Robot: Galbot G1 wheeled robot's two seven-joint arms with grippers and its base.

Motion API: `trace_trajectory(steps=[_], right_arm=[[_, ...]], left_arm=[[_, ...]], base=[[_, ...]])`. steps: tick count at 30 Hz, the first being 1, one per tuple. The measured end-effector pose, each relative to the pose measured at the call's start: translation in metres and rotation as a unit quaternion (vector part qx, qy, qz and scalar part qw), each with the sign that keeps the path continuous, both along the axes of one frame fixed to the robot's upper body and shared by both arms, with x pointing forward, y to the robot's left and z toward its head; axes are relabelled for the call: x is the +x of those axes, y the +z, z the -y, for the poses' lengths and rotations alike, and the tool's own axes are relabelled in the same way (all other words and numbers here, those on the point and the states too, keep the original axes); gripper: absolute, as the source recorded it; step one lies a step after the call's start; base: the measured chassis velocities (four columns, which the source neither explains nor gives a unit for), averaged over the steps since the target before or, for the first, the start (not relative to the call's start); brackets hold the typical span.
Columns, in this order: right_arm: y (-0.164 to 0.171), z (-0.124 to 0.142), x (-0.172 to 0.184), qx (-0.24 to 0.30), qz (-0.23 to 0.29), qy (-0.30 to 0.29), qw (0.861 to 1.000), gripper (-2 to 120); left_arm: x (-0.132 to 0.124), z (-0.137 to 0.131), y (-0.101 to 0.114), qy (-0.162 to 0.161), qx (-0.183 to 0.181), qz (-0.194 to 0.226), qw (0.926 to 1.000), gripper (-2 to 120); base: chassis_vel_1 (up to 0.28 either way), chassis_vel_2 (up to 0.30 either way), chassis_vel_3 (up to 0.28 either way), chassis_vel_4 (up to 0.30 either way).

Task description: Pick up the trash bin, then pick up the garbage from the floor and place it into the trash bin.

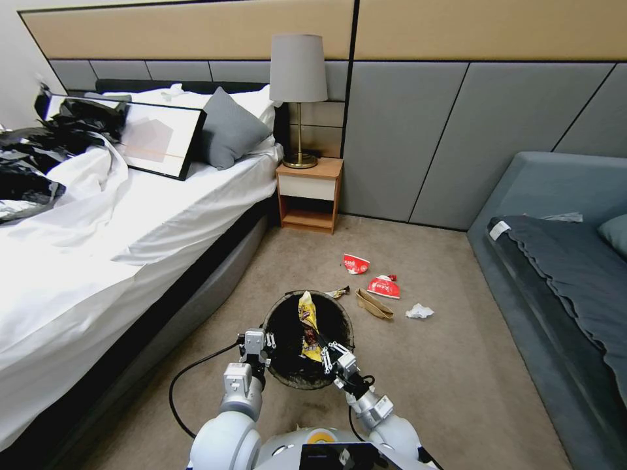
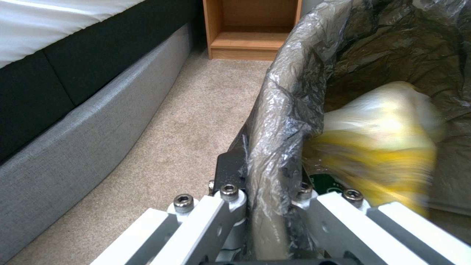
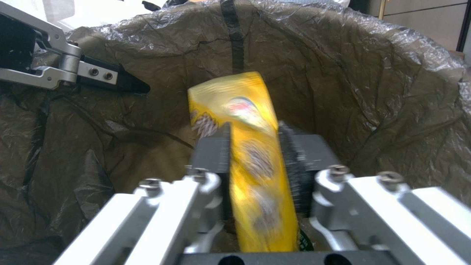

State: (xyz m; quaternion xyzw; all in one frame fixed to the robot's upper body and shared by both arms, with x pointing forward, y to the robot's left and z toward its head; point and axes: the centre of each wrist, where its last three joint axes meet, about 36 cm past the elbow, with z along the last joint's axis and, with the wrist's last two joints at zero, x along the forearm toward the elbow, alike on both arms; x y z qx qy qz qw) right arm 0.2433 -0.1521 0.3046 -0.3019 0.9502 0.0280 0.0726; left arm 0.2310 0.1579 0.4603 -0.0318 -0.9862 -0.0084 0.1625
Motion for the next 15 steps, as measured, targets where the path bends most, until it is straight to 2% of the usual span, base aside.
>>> trace_trajectory(steps=[1,2,4,6,7,9,11,13,15], right_arm=[[0.0,0.0,0.0001,0.0,0.0,0.0,1.0,37],[0.0001,-0.0001,0.0001,0.0,0.0,-0.001,1.0,46],[0.0001,-0.0001,0.0001,0.0,0.0,-0.001,1.0,50],[0.0003,-0.0003,-0.0006,0.001,0.0,-0.001,1.0,60],[0.0003,-0.0003,-0.0006,0.001,0.0,-0.001,1.0,60],[0.0011,-0.0011,-0.001,0.002,0.0,-0.001,1.0,70],[0.0012,-0.0013,-0.0009,0.003,0.001,0.0,1.0,73],[0.003,-0.002,-0.0005,0.004,0.003,0.0,1.0,85],[0.0046,-0.0026,-0.0005,0.006,0.006,0.0,1.0,88]], left_arm=[[0.0,0.0,0.0,0.0,0.0,0.0,1.0,2],[0.0002,0.0,0.0001,0.0,0.0,0.0,1.0,2],[0.0003,0.0,0.0001,0.0,0.0,0.001,1.0,2],[0.0008,0.0,0.0002,0.0,0.0,0.001,1.0,2],[0.0008,0.0,0.0002,0.0,0.0,0.001,1.0,2],[0.0014,-0.0003,0.0004,0.001,0.001,0.002,1.0,2],[0.0015,-0.0004,0.0003,0.001,0.001,0.002,1.0,2],[0.0018,-0.0007,0.0,0.002,0.002,0.001,1.0,2],[0.0019,-0.0009,-0.0001,0.003,0.002,0.001,1.0,2]], base=[[0.0,0.0,0.0,0.0],[0.0,0.0,0.0,0.0],[0.0,0.0,0.0,0.0],[0.0,0.0,0.0,0.0],[0.0,0.0,0.0,0.0],[0.0,0.0,0.0,0.0],[0.0,0.0,0.0,0.0],[0.0,0.0,0.0,0.0],[0.0,0.0,0.0,0.0]])
